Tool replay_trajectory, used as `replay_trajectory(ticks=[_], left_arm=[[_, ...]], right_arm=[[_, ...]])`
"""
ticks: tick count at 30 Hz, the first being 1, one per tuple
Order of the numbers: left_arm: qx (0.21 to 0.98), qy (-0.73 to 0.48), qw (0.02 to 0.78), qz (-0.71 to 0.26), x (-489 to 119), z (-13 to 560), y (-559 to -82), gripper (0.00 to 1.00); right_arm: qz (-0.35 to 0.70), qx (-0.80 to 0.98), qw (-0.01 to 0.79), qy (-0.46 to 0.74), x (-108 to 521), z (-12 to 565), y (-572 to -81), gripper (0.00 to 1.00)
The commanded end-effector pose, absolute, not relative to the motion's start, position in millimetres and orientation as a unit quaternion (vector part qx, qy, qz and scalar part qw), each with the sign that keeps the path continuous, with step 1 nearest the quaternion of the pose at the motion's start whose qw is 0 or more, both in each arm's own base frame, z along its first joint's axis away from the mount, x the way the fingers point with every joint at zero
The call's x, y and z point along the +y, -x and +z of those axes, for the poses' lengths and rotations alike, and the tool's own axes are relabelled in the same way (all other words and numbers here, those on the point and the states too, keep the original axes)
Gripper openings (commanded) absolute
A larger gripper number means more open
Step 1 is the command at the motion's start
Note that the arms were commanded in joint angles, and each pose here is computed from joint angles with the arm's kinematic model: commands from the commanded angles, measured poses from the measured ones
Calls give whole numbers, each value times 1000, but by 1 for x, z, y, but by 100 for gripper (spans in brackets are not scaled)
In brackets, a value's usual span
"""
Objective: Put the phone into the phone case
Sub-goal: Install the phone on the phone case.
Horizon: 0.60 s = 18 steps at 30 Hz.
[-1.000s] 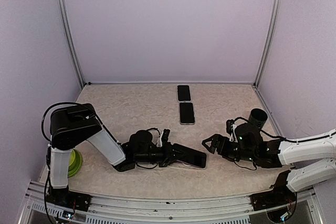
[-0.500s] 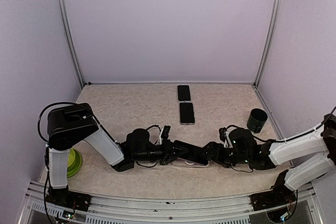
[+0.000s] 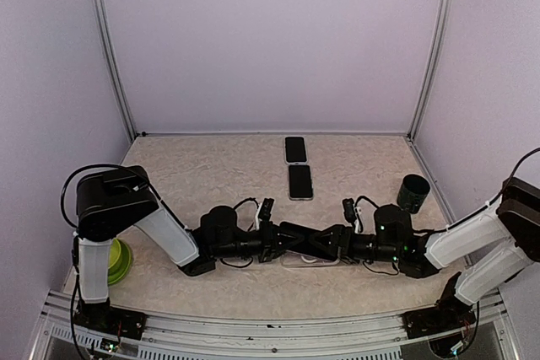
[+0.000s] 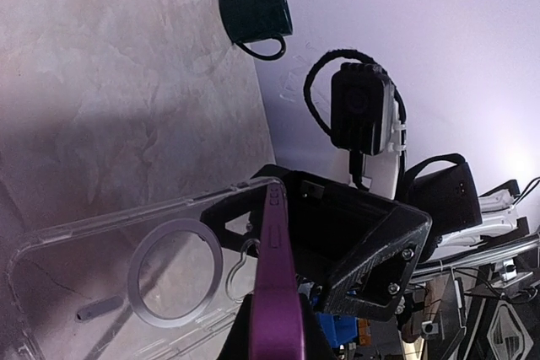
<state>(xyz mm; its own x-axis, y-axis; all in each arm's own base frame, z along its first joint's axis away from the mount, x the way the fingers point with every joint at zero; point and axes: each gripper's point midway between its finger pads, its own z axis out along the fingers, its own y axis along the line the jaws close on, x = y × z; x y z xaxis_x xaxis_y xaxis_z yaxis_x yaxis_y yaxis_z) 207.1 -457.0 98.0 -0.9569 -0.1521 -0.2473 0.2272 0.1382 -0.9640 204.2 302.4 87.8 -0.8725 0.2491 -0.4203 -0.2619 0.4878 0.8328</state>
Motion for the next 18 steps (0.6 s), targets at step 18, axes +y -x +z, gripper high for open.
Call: replay_trajectory(ticks=[18], left_arm=[[727,-11,162,-667,-461,105,-203,0]], right_arm=[[600,751,277,15,309,137,-197,61]])
